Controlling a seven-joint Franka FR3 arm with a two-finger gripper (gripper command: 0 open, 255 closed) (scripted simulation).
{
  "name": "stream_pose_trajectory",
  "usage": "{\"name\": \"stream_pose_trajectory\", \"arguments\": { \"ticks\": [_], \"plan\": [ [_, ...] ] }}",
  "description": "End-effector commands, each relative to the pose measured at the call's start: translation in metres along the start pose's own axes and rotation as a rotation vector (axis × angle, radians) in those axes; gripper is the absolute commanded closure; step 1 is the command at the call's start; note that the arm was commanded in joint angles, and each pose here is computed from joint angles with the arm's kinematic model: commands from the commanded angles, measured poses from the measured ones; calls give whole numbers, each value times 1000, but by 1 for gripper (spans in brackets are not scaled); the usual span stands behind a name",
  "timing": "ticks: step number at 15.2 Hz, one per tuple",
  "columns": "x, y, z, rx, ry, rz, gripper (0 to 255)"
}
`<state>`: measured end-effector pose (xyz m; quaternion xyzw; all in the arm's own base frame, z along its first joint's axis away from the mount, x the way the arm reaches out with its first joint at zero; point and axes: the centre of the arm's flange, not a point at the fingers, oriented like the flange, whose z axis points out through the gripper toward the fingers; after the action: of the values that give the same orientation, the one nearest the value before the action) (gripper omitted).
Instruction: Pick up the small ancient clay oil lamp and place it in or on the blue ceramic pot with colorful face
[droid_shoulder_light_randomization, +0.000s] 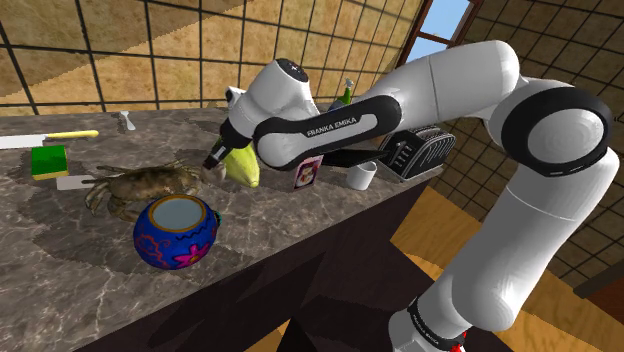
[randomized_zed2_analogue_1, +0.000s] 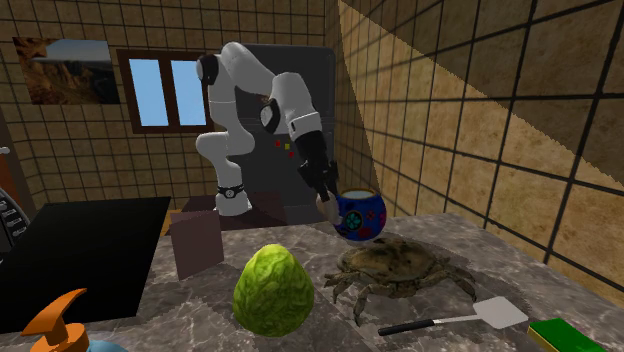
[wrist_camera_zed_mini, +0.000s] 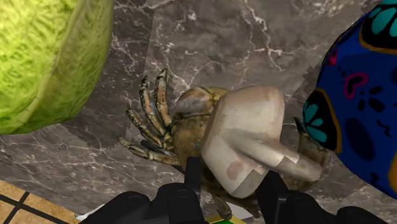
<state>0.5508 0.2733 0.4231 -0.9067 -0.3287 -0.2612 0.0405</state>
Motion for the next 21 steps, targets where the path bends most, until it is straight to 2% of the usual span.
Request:
{"name": "stream_pose_trajectory", "arguments": {
  "ticks": [1,12,21],
  "plan": [
    [6,2,-10,0,0,0,255],
    [34,7,-58,0,0,0,255],
    [35,-111,-70,0,0,0,255]
  ]
}}
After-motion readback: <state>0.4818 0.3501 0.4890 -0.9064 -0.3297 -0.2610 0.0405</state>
